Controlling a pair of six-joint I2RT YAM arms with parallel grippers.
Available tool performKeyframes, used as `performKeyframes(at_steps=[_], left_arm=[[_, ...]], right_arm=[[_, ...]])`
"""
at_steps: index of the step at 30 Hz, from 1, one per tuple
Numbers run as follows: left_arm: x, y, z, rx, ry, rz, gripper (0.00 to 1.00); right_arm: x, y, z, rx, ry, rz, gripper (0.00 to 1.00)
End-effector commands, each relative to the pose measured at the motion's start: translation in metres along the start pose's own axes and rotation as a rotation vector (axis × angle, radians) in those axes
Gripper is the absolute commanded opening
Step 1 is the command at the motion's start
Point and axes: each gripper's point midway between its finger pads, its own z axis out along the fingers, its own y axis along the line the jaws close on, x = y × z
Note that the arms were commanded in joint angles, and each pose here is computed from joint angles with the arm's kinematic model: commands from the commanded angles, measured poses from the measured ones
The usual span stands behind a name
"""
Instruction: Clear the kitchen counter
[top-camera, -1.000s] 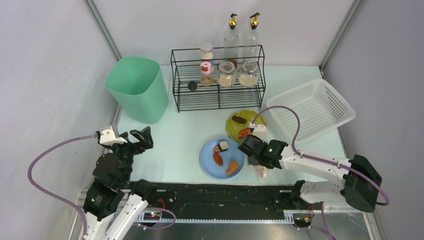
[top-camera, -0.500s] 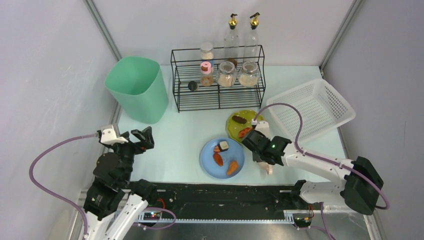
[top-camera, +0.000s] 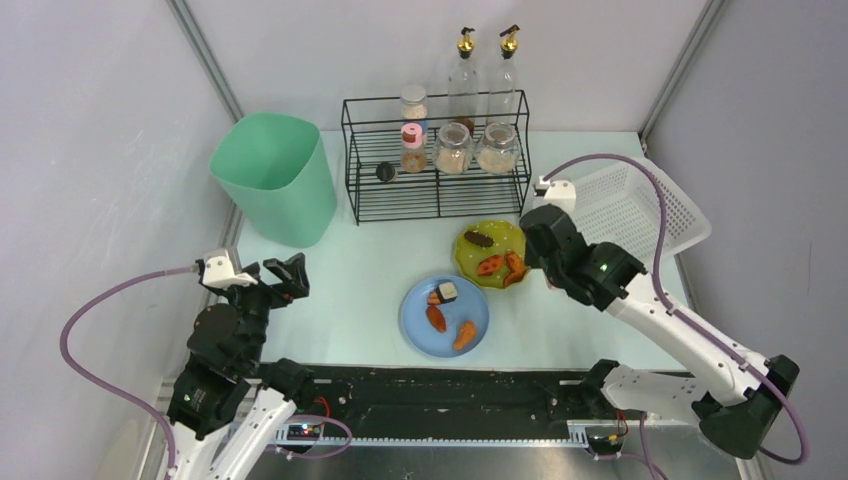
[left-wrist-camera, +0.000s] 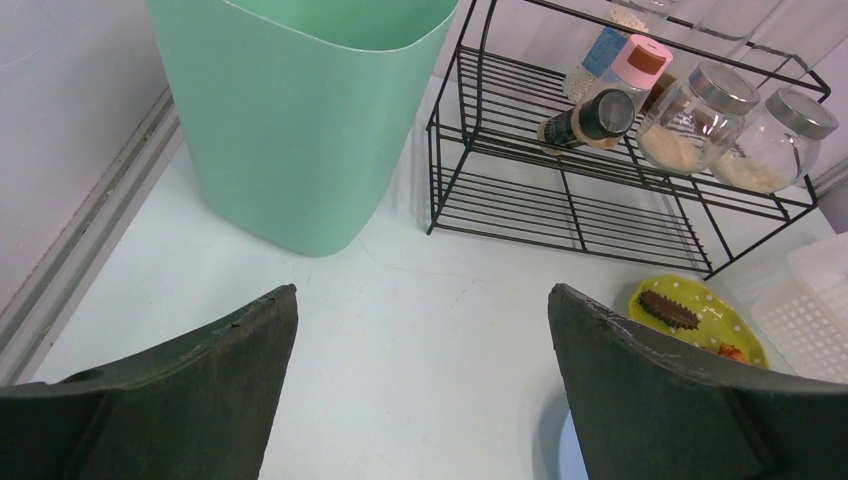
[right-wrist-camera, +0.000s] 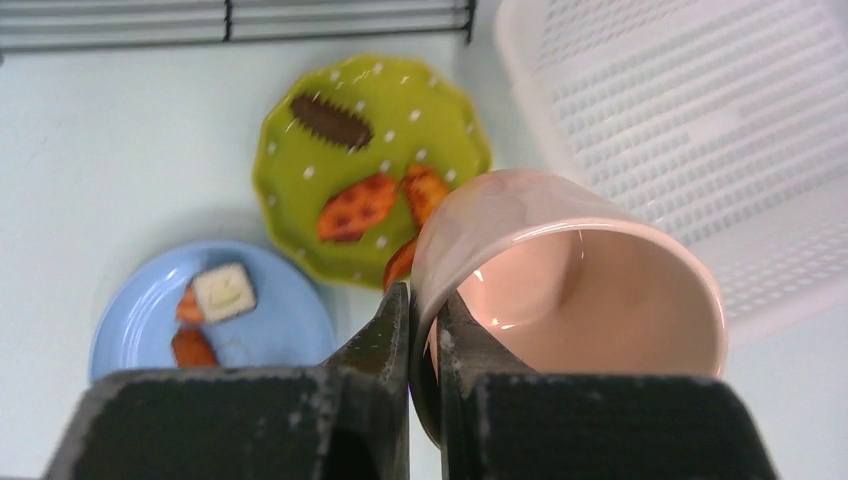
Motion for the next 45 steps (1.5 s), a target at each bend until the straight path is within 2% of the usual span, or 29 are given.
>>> performKeyframes(at_steps=[1,4,8,17,21,27,32,36,37,41,45], left_arm=[[-0.009,-0.002,-0.001,0.010,-0.031,-0.006,0.98],[-0.006,-0.002,0.002,0.005,-0.021,0.000,0.98],[-0.005,-0.005,0.003,0.018,-0.008,0.005,0.98],[-0.008,-0.004,-0.001,0.021,-0.027,-0.007,0.98],[-0.007,-0.006,0.000,0.032,-0.019,-0.006,0.98],[-0.009,-0.007,-0.002,0.041,-0.027,-0.013,0.98],[-0.010,-0.009,-0.005,0.058,-0.035,-0.022,0.98],[-0.012,-0.012,-0.007,0.079,-0.040,-0.028,0.98],[-0.011,-0.012,-0.007,0.080,-0.040,-0.028,0.98],[-0.012,-0.013,-0.008,0.085,-0.042,-0.033,0.98],[-0.011,-0.014,-0.008,0.091,-0.037,-0.031,0.98]], right_arm=[[-0.068,-0.022,-0.003,0.069,-0.207,0.014,0.00],[-0.095,-0.045,0.006,0.135,-0.277,0.052,0.00],[-0.115,-0.086,0.027,0.256,-0.293,0.105,0.00],[-0.133,-0.175,0.087,0.444,-0.270,0.277,0.00],[-0.143,-0.203,0.119,0.486,-0.258,0.295,0.00],[-0.139,-0.233,0.161,0.365,-0.226,0.312,0.00],[-0.141,-0.257,0.175,0.396,-0.208,0.099,0.00],[-0.143,-0.253,0.189,0.255,-0.175,-0.036,0.00],[-0.141,-0.246,0.195,0.188,-0.155,-0.045,0.00],[-0.127,-0.252,0.211,0.096,-0.051,-0.066,0.00],[-0.109,-0.267,0.224,0.091,0.033,-0.067,0.00]])
